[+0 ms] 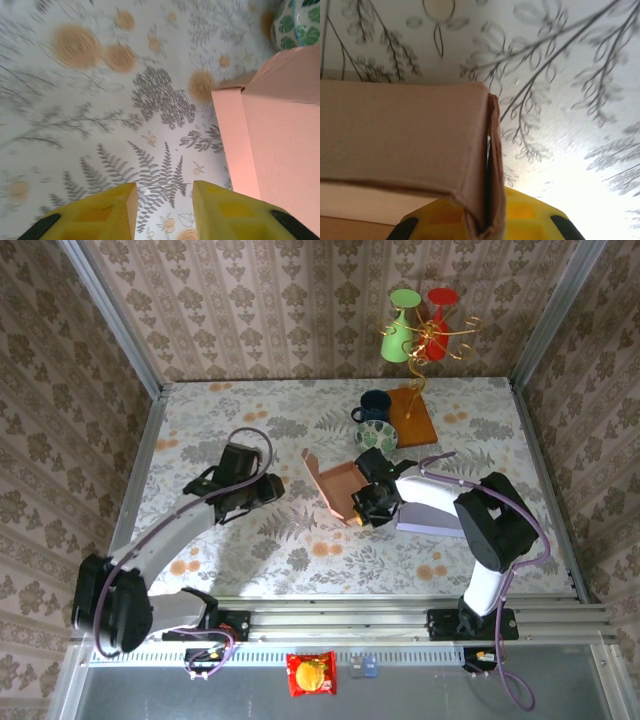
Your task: Fold the paper box
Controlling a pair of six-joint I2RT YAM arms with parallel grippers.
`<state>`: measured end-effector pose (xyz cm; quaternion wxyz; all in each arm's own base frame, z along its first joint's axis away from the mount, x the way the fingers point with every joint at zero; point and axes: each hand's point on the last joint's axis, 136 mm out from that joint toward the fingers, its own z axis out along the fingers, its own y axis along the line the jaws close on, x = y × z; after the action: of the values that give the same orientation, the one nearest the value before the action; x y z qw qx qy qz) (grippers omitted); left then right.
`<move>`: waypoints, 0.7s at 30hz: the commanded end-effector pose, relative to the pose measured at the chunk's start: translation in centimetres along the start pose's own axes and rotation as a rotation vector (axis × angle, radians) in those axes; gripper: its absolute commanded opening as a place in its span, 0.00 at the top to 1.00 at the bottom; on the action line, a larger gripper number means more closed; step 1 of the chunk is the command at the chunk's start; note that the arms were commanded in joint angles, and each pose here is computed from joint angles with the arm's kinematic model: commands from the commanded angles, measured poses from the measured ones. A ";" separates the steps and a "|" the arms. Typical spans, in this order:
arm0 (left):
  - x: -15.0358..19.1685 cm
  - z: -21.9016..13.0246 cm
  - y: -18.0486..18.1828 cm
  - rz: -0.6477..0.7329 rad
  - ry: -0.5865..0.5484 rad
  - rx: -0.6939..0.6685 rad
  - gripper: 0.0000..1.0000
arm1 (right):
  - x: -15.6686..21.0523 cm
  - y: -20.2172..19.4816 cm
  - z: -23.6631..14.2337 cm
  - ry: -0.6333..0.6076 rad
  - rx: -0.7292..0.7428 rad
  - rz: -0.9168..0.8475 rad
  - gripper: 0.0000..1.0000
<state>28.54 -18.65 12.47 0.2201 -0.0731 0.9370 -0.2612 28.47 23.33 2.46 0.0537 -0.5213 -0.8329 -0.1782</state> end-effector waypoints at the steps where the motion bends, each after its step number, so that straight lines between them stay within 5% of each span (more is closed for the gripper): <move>1: -0.7 1.6 -3.6 -0.045 0.003 0.177 0.65 | 1.5 0.5 1.0 0.069 -0.001 0.062 0.87; 11: -2.8 4.0 -6.5 -0.004 -0.023 0.235 0.65 | 1.9 1.3 -1.5 0.082 -0.046 0.009 0.55; 21: -3.5 4.3 -7.6 0.027 -0.024 0.235 0.65 | -0.3 5.4 -11.2 -0.123 -0.190 -0.479 0.49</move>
<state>33.18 -25.52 13.72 0.2353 -0.0482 0.9023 -0.3581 31.91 23.02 11.54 -0.0258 -0.4141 -0.8731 -0.2559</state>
